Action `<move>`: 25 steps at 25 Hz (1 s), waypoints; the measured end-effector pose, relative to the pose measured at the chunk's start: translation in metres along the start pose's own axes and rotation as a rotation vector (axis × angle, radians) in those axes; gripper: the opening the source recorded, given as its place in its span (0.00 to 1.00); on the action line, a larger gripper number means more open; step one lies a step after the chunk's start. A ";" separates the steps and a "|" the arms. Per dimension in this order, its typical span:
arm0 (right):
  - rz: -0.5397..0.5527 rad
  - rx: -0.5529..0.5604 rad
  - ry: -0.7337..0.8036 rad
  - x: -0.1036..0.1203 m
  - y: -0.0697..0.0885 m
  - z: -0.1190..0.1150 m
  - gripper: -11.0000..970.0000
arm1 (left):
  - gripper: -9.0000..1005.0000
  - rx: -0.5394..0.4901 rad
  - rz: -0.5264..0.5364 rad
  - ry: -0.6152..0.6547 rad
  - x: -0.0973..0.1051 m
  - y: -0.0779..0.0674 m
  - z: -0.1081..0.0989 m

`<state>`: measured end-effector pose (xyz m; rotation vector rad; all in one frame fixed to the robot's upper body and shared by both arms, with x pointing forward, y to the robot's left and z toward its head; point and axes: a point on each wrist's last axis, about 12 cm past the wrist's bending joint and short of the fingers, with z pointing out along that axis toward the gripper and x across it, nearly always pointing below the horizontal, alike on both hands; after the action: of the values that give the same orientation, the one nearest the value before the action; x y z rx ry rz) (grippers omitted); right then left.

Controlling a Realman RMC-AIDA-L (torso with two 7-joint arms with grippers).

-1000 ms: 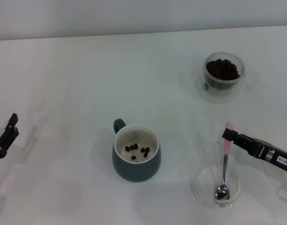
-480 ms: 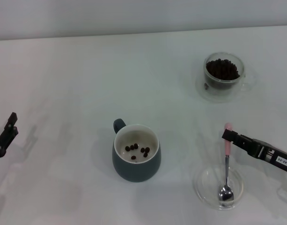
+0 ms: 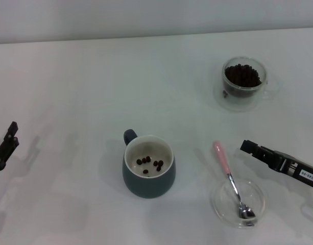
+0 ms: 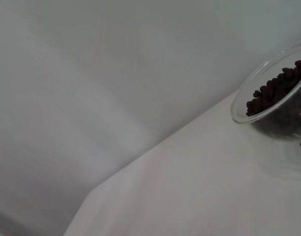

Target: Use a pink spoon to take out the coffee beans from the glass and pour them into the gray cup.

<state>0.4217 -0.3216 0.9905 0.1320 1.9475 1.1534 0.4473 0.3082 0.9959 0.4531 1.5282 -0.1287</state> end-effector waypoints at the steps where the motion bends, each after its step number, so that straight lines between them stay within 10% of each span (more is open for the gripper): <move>1: 0.002 0.000 0.000 0.000 0.000 0.000 0.21 | 0.76 0.000 0.000 0.000 0.000 0.000 0.000; 25: -0.065 -0.015 -0.064 -0.025 0.000 0.004 0.21 | 0.76 -0.017 0.017 0.001 0.001 0.000 -0.001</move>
<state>0.4405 -0.3311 1.0049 0.0956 1.8730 1.1084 0.4461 0.3089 0.9955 0.4530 1.5248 -0.1021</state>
